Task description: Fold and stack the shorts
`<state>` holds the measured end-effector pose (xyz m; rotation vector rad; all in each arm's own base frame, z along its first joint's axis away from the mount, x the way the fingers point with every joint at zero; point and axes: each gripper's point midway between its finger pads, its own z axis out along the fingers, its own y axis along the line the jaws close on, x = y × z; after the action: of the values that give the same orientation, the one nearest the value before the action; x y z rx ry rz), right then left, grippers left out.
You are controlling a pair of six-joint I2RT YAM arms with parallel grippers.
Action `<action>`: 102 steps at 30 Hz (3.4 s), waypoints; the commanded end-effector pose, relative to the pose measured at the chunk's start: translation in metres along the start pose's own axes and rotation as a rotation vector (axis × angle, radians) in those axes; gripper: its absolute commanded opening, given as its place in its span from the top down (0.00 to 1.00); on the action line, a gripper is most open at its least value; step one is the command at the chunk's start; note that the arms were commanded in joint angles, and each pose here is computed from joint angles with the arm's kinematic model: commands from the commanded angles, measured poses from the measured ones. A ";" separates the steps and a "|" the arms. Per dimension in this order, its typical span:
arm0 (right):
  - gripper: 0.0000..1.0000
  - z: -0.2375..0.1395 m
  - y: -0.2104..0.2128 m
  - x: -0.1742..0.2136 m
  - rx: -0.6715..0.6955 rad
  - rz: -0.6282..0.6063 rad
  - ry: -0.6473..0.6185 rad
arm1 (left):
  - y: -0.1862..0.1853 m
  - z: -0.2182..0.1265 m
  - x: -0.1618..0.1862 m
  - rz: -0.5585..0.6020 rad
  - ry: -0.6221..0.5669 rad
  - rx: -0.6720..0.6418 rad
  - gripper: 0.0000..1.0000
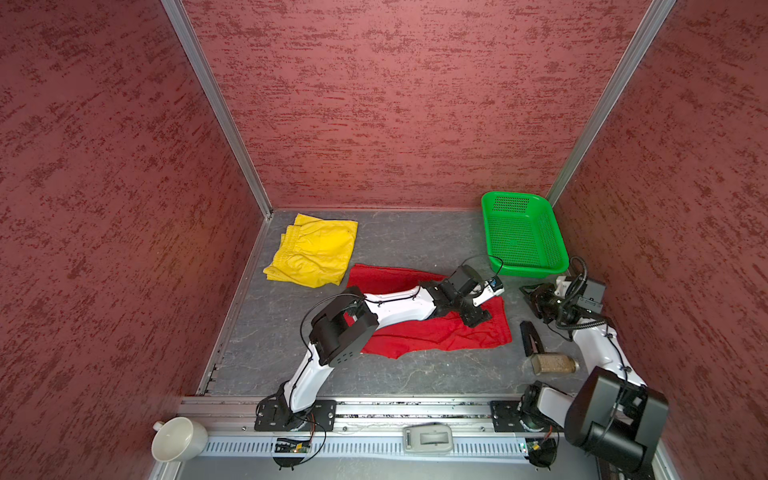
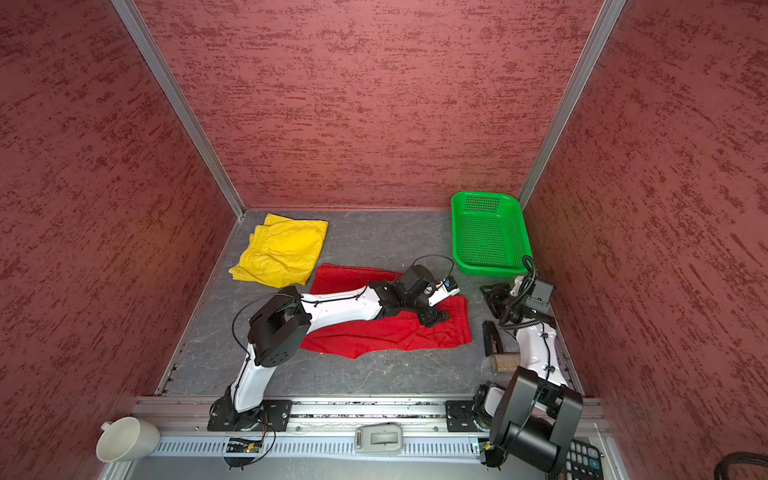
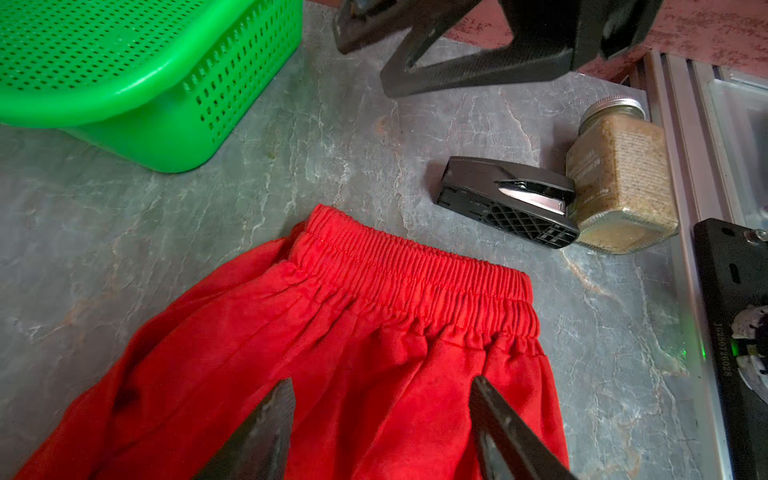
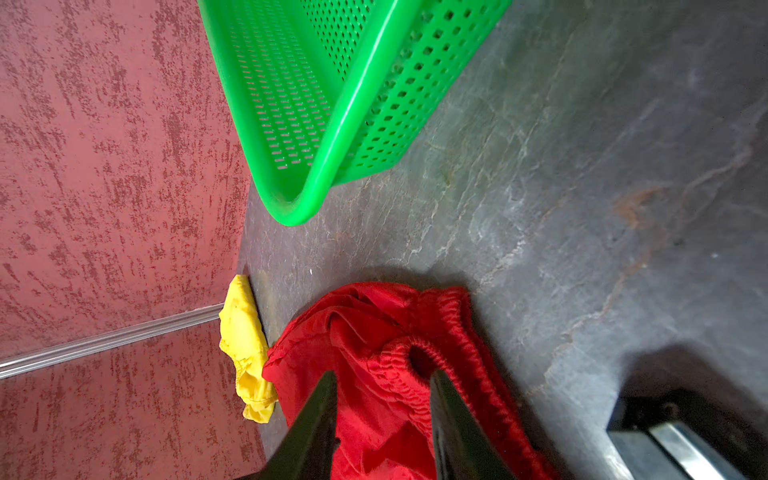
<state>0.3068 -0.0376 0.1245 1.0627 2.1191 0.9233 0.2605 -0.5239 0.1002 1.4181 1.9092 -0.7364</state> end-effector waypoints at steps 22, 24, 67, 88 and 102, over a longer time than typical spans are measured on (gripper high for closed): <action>0.58 -0.011 -0.016 0.008 0.064 0.017 -0.029 | -0.052 0.034 0.018 0.241 0.023 0.172 0.26; 0.57 -0.012 -0.015 0.007 0.065 0.017 -0.028 | -0.060 0.027 0.007 0.247 -0.019 0.186 0.26; 0.28 -0.005 -0.034 0.103 -0.073 0.261 0.318 | -0.049 0.006 0.002 0.172 -0.235 0.191 0.80; 0.45 0.023 -0.020 0.117 -0.187 0.208 0.441 | -0.068 -0.003 -0.011 0.245 -0.289 0.229 0.61; 1.00 -0.015 0.004 0.085 0.047 -0.013 0.295 | 0.005 -0.096 -0.003 -0.184 -0.280 0.007 0.43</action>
<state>0.2606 0.0396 0.1076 1.0226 2.3239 1.2520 0.2295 -0.4792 0.1639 1.2583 1.6646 -0.9851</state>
